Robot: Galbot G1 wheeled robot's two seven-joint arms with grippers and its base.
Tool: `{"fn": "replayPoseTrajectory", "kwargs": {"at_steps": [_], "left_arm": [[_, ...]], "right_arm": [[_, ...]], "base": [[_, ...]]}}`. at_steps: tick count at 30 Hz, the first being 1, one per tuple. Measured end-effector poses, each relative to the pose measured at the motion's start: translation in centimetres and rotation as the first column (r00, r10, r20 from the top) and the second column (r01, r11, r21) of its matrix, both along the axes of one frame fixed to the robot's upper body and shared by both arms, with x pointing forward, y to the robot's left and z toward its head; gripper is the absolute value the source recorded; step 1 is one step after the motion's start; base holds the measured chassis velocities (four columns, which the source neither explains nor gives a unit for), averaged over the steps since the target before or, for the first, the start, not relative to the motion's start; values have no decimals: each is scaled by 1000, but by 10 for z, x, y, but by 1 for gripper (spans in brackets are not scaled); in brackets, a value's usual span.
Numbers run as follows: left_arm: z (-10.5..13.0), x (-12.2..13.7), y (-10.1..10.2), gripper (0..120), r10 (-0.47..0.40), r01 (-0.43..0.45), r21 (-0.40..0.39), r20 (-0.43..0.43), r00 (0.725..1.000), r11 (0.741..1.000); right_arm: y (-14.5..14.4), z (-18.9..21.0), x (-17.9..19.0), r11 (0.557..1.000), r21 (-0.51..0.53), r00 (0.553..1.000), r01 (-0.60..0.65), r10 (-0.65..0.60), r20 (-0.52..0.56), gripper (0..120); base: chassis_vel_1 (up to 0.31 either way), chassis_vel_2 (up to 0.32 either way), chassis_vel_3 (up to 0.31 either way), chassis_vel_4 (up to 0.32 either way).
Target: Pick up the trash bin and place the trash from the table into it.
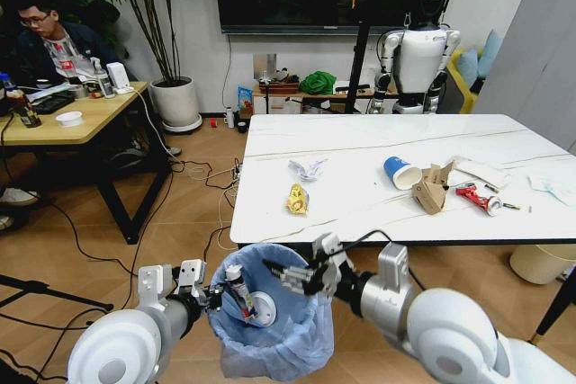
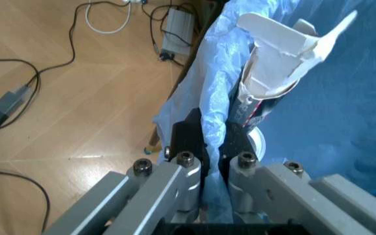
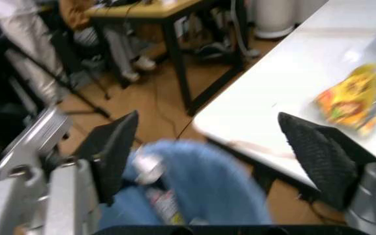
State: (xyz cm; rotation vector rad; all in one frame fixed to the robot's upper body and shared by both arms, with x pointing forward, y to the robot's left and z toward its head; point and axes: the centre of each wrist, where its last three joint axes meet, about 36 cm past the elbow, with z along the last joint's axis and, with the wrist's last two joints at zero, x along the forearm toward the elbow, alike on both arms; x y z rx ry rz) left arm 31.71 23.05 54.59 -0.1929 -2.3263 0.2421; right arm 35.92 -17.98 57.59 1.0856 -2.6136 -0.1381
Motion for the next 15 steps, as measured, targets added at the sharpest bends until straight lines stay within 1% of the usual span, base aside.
{"fn": "replayPoseTrajectory", "kwargs": {"at_steps": [1,4,5,8,11,12,15], "left_arm": [[0,-1,0,0,-1,1,-1,-1,1000,1000],[-2,-5,-1,0,-16,16,2,-3,1000,1000],[-2,-5,-1,0,-16,16,2,-3,1000,1000],[-4,-7,-1,0,-18,18,26,0,1000,1000],[-5,-9,-1,0,-21,21,35,-4,1000,999],[-5,-9,-1,0,-21,21,35,-4,1000,999],[-4,-11,-2,0,-28,28,35,-5,1000,999]], "right_arm": [[-1,1,3,1000,1,1000,13,-13,4,84],[-7,7,28,991,-4,991,131,-131,21,98],[-7,7,28,991,-4,991,131,-131,21,98],[-7,3,53,976,-14,976,216,-216,-13,100],[-1,-1,71,969,-27,968,246,-247,-37,100],[-1,-1,71,969,-27,968,246,-247,-37,100],[13,-7,92,963,-45,960,265,-268,-80,100]], "base": [[0,0,0,0],[0,0,0,0],[0,0,0,0],[0,0,0,0],[0,0,0,0],[0,0,0,0],[0,0,0,0]]}}
